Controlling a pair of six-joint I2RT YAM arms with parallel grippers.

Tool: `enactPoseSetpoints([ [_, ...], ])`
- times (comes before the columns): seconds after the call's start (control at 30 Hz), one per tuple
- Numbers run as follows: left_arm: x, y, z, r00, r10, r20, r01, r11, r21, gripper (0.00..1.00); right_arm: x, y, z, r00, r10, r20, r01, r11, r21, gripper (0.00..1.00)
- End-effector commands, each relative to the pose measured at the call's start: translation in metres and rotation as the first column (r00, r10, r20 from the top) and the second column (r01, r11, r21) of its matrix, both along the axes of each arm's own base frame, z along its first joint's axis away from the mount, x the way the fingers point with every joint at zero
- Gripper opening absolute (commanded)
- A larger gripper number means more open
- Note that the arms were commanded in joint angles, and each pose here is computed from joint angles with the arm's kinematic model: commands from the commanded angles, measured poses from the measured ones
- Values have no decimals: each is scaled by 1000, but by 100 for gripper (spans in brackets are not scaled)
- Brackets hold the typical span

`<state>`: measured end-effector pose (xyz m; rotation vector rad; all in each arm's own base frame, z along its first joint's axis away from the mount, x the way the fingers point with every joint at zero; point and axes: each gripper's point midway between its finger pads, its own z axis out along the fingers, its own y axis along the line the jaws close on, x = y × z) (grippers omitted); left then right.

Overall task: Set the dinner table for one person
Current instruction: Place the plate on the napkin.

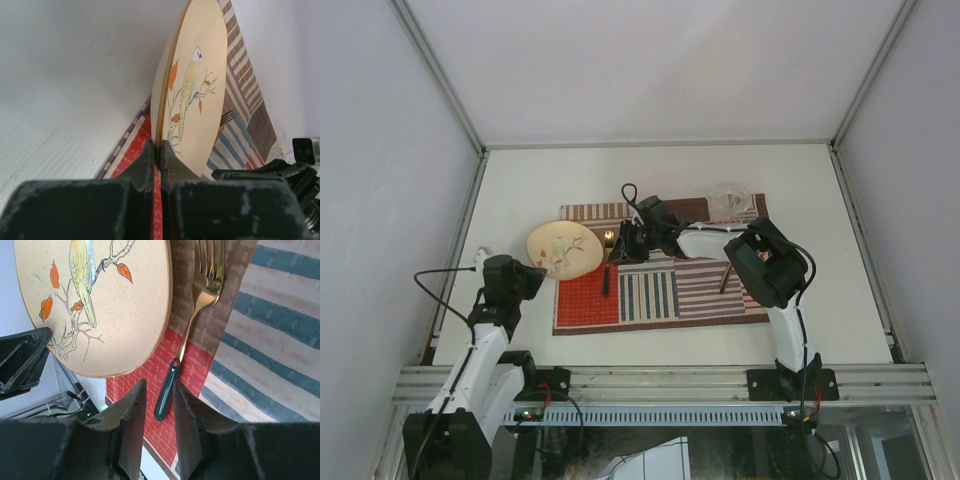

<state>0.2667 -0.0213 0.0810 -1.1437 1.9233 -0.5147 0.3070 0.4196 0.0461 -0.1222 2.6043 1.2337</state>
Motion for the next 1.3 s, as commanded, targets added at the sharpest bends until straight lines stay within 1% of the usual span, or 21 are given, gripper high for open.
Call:
enactPoseSetpoints([
  [0.0,29,-18,75,964,-96,248,100,995,-5,0,10,13,30,997,6,74,-10,998,58,28],
  [0.2,28,-21,85,957,-110,267,114,993,-1,0,10,15,29,998,1,69,-6,998,59,28],
  [0.67,24,-24,93,948,-112,296,120,993,-10,0,10,26,24,999,2,49,-6,997,76,28],
  [1.03,27,-29,116,914,-128,386,146,989,-18,0,6,25,17,999,11,43,-13,999,51,28],
  [1.27,27,-27,116,914,-122,387,139,990,-15,0,4,26,15,999,14,33,-16,999,51,28],
])
